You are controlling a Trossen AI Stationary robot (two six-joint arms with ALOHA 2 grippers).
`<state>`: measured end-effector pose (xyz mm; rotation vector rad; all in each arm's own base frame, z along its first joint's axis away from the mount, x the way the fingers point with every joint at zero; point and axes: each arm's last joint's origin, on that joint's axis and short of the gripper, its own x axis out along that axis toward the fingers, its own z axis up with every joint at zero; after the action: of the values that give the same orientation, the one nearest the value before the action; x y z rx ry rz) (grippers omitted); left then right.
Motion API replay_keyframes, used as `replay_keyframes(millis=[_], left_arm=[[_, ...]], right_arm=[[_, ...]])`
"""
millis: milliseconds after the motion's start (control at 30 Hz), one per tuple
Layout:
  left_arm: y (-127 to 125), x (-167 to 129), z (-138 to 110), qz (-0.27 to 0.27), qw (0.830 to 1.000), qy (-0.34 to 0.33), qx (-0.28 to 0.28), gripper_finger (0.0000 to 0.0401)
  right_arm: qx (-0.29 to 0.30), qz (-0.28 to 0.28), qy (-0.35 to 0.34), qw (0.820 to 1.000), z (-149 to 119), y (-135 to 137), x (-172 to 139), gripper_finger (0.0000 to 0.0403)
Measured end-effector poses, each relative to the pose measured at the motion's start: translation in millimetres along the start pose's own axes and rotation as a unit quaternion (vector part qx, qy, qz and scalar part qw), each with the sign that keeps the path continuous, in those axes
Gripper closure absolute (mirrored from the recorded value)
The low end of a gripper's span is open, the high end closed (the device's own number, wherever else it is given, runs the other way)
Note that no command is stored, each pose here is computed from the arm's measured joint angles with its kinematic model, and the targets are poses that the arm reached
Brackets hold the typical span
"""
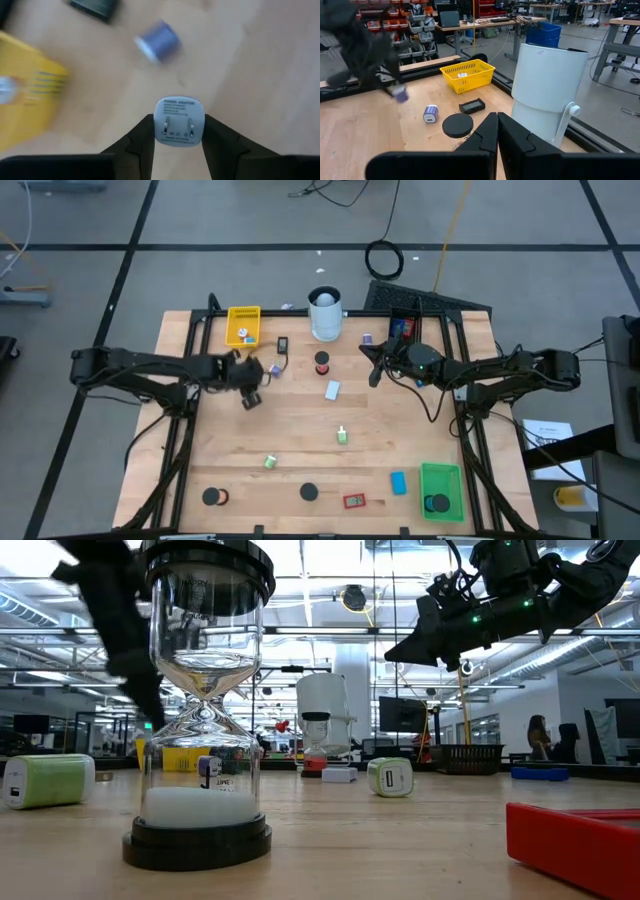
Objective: Pick & Place Office items
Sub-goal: Put the blue charger adapter into the yellow bin
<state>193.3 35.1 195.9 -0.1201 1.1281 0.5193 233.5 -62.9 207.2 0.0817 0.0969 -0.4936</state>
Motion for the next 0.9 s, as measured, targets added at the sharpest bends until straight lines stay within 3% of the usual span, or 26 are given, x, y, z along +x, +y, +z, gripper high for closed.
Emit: replay_keyframes(millis=[167, 267, 400, 567, 700, 900], left_arm=[[48, -30, 32, 0.074, 0.994, -0.025, -0.075, 0.0268], [88, -32, 45, 0.125, 0.983, -0.015, -0.131, 0.0268], [146, -16, 55, 0.148, 0.968, 0.027, -0.203, 0.0268], [201, 16, 62, 0.132, 0.953, 0.058, -0.268, 0.0268], [223, 42, 60, 0.115, 0.944, 0.091, -0.295, 0.0268], [229, 61, 53, 0.103, 0.936, 0.115, -0.317, 0.0268]], right_arm=[[0.000, 0.000, 0.000, 1.000, 0, 0, 0, 0.0399], [0.000, 0.000, 0.000, 1.000, 0, 0, 0, 0.0399], [0.000, 0.000, 0.000, 1.000, 0, 0, 0, 0.0399], [0.000, 0.000, 0.000, 1.000, 0, 0, 0, 0.0399], [0.000, 0.000, 0.000, 1.000, 0, 0, 0, 0.0399], [0.000, 0.000, 0.000, 1.000, 0, 0, 0, 0.0399]])
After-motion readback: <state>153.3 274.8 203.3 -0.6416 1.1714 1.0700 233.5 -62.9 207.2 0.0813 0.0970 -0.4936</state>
